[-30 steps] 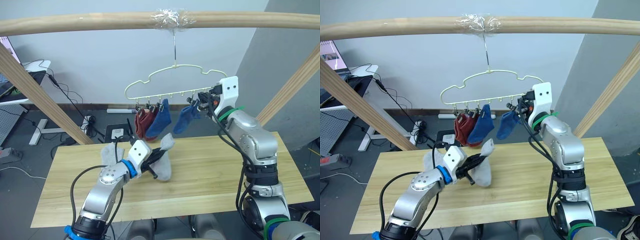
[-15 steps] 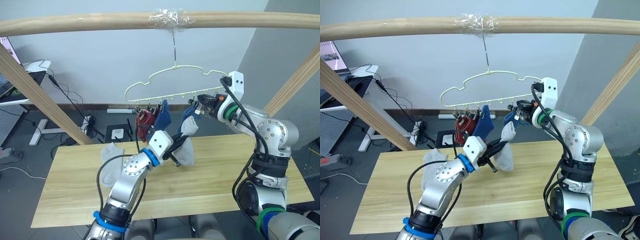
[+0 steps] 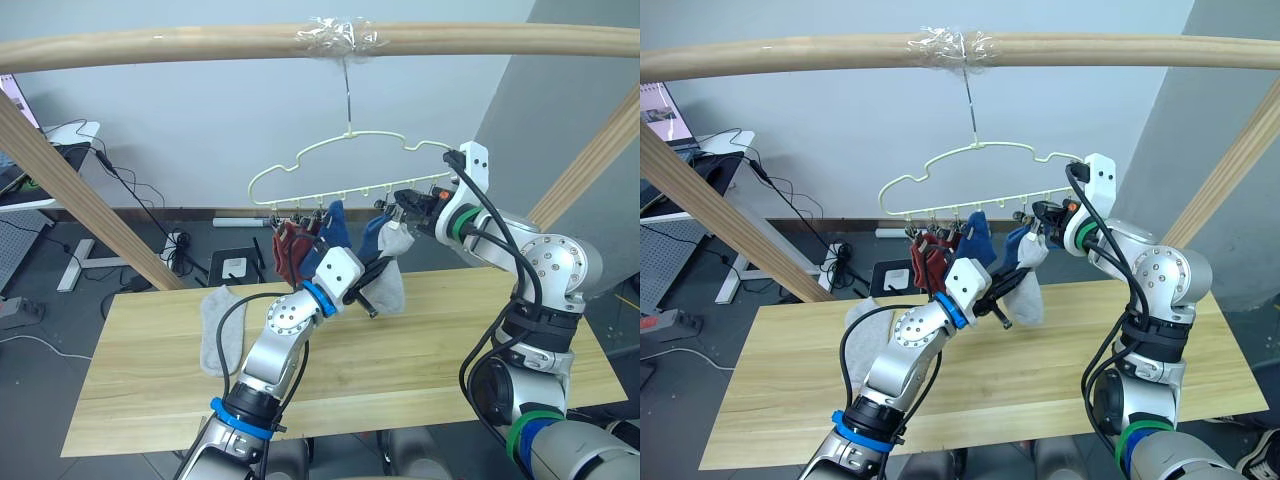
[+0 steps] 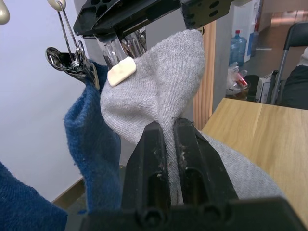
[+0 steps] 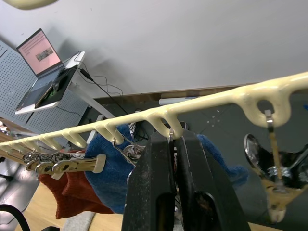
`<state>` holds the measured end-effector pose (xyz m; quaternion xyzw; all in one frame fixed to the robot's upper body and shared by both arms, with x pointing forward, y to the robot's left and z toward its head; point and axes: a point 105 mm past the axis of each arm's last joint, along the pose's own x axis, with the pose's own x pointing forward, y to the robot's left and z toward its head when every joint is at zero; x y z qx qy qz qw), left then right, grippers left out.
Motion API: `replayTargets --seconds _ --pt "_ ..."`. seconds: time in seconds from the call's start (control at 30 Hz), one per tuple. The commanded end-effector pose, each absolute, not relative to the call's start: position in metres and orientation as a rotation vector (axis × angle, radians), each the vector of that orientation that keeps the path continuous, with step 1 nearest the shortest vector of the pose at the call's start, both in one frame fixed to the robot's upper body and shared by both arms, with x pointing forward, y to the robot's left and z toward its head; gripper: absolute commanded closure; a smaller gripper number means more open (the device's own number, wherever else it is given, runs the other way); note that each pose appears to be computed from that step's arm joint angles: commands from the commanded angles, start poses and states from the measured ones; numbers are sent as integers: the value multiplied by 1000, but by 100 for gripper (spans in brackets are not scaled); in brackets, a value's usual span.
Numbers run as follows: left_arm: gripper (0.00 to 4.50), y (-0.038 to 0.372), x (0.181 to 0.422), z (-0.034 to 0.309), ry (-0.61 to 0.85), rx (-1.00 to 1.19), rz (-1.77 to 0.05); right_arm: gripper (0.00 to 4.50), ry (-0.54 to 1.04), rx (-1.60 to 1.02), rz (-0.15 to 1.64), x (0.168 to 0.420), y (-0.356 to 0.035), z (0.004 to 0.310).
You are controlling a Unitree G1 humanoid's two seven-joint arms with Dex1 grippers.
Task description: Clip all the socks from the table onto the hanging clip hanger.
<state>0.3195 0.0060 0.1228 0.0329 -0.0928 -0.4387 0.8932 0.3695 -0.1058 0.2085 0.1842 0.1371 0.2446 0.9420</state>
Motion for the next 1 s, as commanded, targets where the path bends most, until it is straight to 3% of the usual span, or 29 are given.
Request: replayTargets --seconds 0.03,0.6,0.7,0.9,1.0 --pt "447 5 321 139 -260 52 -902 450 252 374 478 368 -112 215" --pt "447 -10 325 147 -278 56 -926 450 263 382 490 367 -107 213" --pt "450 -10 324 148 -279 54 -931 368 260 378 490 366 -109 212" --pt "450 -13 320 146 -261 42 -971 147 217 379 500 364 -116 218" --pt "450 -17 316 144 -223 -3 -1010 37 190 404 552 351 -125 228"
